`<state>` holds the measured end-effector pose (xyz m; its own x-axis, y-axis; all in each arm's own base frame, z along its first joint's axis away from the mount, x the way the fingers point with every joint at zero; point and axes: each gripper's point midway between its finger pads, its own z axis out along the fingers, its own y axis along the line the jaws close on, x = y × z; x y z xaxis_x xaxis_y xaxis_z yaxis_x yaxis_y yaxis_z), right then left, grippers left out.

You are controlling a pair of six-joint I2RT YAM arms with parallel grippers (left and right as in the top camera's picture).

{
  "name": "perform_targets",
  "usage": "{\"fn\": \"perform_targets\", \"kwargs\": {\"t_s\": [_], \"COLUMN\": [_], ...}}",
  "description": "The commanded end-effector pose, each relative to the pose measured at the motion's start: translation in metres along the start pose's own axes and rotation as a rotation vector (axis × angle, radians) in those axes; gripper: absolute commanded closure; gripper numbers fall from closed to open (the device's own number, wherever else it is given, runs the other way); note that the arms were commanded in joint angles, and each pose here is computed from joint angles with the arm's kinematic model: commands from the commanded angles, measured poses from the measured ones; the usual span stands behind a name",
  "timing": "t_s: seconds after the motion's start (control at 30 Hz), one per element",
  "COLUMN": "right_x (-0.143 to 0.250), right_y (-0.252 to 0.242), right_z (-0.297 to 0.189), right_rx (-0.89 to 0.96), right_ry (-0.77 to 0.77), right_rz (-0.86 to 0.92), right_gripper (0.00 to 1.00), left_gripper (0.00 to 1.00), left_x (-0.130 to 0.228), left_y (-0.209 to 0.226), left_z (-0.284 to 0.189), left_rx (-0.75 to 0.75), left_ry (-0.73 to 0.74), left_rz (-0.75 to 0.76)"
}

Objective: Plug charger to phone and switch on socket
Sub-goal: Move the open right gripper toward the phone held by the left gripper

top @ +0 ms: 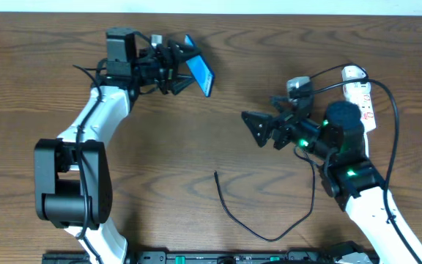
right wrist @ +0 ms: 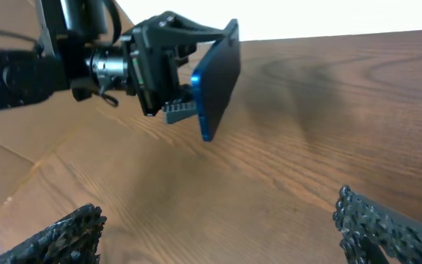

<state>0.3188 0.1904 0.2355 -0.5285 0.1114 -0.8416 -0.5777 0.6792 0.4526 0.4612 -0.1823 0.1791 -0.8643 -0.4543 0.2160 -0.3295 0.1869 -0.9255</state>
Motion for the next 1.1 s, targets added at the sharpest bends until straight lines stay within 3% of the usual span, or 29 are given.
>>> {"fn": "perform_targets", "kwargs": {"t_s": [0.0, 0.4, 0.7, 1.07], "right_x": [0.000, 0.012, 0.018, 0.007], "right_y": [0.000, -0.023, -0.012, -0.015], "right_z": [0.004, 0.021, 0.067, 0.072], "right_rx": [0.063, 0.169, 0.085, 0.100], "right_ry": [0.003, 0.029, -0.008, -0.063], "right_rz": [-0.095, -0.044, -0.050, -0.071], "right_gripper": [0.01, 0.01, 0.01, 0.01], "left_gripper": [0.93, 0.92, 0.92, 0.93], "left_x": [0.016, 0.031, 0.024, 0.018], "left_y": [-0.032, -0.031, -0.030, -0.029], "left_z": [0.004, 0.022, 0.022, 0.022], "left_rx": [0.034, 0.013, 0.005, -0.001], "left_ry": [0.010, 0.023, -0.015, -0.047], "left_rz": [0.053, 0.070, 0.070, 0.072]}}
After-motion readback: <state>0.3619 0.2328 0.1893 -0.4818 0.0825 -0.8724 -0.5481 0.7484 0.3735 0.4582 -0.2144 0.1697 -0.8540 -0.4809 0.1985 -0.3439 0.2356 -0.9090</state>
